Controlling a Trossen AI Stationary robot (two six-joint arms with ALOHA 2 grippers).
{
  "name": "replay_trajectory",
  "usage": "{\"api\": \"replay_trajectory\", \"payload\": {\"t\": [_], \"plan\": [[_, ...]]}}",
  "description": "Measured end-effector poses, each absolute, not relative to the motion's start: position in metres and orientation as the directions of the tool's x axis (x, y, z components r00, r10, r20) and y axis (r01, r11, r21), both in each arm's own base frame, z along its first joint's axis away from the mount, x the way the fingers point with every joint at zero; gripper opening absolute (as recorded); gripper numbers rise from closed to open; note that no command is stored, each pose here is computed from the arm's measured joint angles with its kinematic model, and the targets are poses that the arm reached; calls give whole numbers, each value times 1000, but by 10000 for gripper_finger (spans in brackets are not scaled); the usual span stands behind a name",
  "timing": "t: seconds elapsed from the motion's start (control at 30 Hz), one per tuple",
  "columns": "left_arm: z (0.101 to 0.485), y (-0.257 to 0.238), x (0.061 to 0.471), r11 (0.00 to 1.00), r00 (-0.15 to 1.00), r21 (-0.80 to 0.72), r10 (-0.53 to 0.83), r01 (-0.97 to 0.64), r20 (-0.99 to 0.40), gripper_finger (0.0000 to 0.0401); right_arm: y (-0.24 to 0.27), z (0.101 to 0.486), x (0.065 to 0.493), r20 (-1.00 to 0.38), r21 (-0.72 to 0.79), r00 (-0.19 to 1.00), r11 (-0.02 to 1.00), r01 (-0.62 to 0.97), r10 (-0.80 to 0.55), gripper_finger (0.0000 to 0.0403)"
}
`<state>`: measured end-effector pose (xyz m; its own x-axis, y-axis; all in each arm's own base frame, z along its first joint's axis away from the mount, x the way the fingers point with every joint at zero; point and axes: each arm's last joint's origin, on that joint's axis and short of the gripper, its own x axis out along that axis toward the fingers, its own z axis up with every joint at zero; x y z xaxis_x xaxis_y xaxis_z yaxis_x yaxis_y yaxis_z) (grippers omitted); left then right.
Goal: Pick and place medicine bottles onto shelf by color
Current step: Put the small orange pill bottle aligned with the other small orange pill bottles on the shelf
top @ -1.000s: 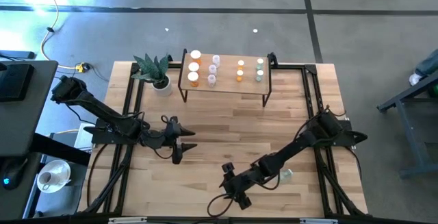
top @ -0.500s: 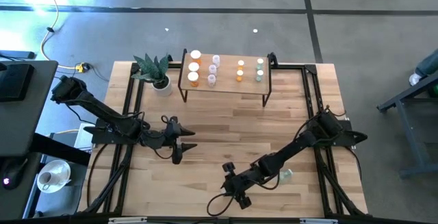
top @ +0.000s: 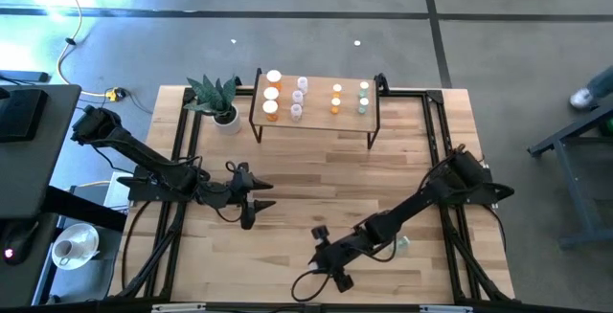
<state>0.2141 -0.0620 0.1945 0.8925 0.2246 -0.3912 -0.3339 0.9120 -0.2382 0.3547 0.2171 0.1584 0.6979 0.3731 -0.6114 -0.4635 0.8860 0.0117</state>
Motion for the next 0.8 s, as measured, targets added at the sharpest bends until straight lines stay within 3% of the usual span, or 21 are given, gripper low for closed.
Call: {"api": "replay_trajectory", "payload": {"t": [0.2,0.43,0.8], "plan": [[194,-62,214,912,892,-238,225,-334,-392,241,202,203,349,-550,-75,764,892,-446,336,104],[194,-62,214,912,892,-237,225,-334,-393,241,161,265,335,-476,-253,864,916,-313,164,105],[194,-62,214,912,892,-237,225,-334,-392,241,89,358,290,-219,-423,953,901,102,-211,105]]}}
